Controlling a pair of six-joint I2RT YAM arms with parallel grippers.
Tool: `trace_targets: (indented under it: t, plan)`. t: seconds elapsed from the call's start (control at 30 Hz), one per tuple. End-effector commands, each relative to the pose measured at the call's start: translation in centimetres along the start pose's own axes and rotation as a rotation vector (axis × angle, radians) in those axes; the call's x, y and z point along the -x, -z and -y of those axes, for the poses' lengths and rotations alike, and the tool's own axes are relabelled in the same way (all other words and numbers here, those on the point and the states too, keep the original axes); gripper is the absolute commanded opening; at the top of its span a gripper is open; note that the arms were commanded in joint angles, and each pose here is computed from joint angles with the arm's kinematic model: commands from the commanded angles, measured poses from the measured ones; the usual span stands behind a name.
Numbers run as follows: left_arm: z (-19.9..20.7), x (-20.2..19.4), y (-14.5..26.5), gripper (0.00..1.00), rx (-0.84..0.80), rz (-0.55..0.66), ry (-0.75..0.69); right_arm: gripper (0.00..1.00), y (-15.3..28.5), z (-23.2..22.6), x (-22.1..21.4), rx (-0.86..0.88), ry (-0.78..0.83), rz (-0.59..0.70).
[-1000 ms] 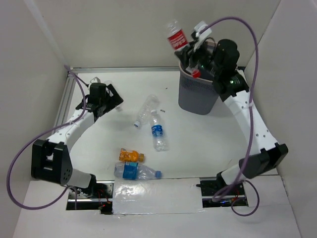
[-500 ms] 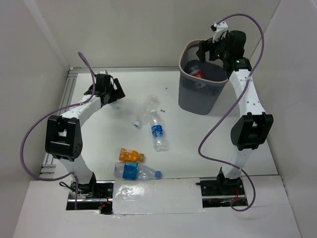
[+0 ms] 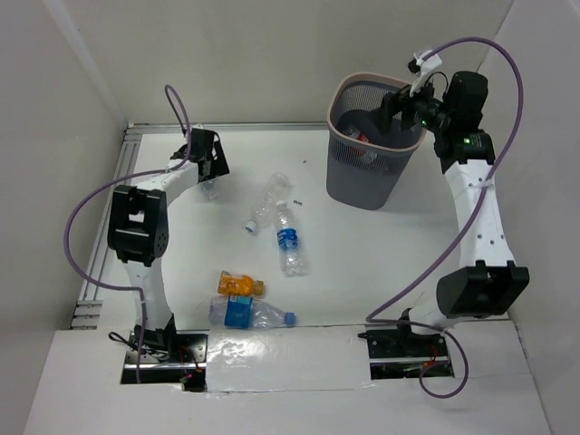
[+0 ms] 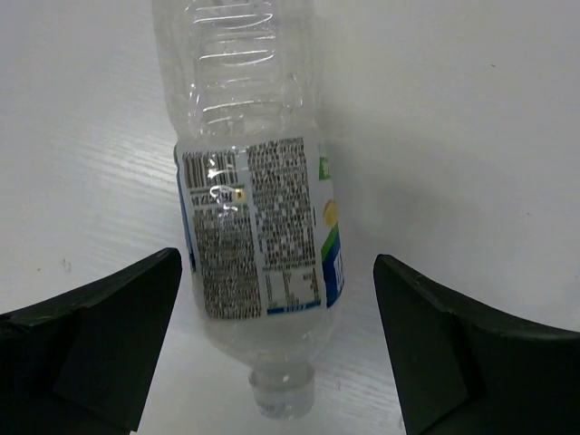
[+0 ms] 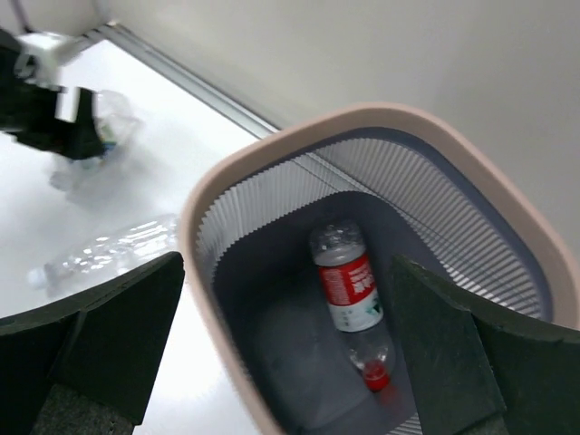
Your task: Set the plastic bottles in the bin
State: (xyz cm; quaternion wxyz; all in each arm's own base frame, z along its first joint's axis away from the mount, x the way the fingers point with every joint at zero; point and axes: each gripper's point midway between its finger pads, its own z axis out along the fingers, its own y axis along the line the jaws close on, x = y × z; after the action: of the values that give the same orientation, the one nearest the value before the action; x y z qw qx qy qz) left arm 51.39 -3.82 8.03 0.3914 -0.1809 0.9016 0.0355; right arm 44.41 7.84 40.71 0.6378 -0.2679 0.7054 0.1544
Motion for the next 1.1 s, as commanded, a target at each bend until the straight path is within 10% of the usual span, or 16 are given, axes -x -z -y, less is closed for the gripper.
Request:
trace_targets:
  t: [0.0, 0.27, 0.4, 0.5, 0.73, 1.07]
  plan:
    - [-0.1, 1.1, -1.6, 1.0, 0.046, 0.029, -0.059, 1.0, 0.8, -2.3, 0.0, 0.048, 0.002, 0.006]
    - [-0.4, -0.3, -3.8, 0.91, 0.074, -0.027, -0.046, 1.0, 1.4, -5.9, -1.5, 0.136, 0.026, -0.034]
    - [0.6, 0.5, -3.0, 0.36, 0.022, -0.016, -0.025, 1.0, 2.1, -9.0, -2.3, 0.239, 0.141, -0.026]
    - [1.9, 3.0, -0.4, 0.13, -0.036, 0.033, -0.01, 0.88, 2.8, -10.9, -3.1, 0.278, 0.226, 0.008]
    - [12.2, 10.4, 14.2, 0.13, -0.437, 0.241, 0.017, 0.08, 4.9, -13.7, -6.5, 0.325, 0.302, -0.008]
    - [28.6, 16.4, 38.4, 0.15, -1.294, 0.619, 0.006, 0.04, 7.6, -16.4, -13.3, 0.367, 0.276, -0.107]
